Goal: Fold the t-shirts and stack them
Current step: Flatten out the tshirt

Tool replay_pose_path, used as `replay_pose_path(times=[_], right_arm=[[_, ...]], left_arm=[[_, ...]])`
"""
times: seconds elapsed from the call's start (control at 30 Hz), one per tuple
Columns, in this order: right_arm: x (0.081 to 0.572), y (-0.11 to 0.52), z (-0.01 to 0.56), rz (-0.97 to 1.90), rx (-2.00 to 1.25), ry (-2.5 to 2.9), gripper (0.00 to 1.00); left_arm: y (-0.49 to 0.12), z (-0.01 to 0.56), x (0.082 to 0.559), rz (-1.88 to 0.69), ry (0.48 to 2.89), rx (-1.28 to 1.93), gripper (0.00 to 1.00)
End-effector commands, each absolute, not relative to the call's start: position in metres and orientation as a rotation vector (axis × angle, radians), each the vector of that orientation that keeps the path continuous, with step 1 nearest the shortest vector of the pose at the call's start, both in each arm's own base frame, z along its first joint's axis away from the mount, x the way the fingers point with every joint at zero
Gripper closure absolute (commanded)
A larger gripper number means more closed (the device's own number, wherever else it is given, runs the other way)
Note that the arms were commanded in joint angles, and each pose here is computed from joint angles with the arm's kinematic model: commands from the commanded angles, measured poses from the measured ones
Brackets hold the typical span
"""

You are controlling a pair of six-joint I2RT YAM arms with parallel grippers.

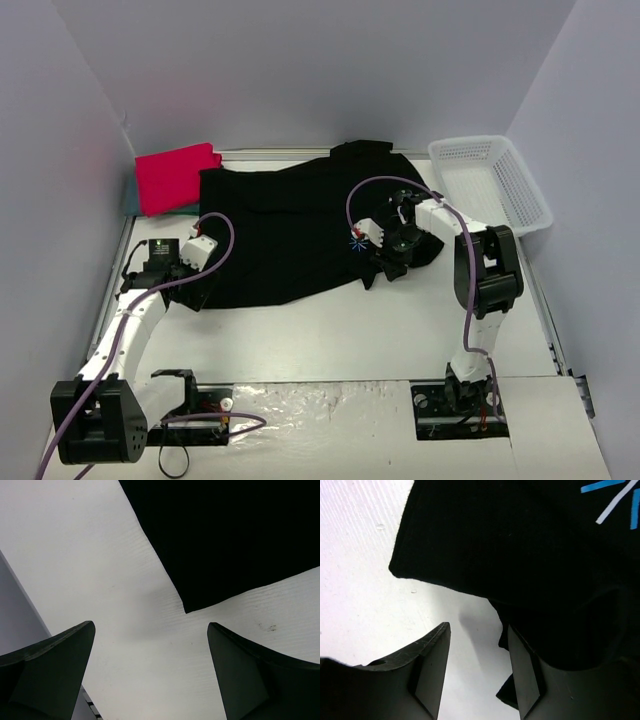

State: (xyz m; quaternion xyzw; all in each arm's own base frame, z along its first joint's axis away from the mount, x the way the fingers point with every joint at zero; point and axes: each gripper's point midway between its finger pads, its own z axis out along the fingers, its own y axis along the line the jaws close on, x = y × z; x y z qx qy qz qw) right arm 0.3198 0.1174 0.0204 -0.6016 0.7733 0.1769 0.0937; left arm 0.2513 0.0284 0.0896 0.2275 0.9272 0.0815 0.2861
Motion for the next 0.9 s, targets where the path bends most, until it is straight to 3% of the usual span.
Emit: replay_pose_path(times=[0.0,0.6,0.87], right_arm=[[0.323,0.118,0.027,0.529,-1.777,2.305,0.54],[0.325,0.097,-0.022,0.382,-1.801,2.408,0.59],[0.337,0.080,-0.042,0.149,-1.699,2.465,0.89]], left_arm=[[0.031,0.093,0.254,0.237,2.468,0.601,0.05],[0.031,0.087,0.253,0.225,2.490,0.609,0.05],[0.032,0.088,0.253,0.229,2.492,0.606,0.05]])
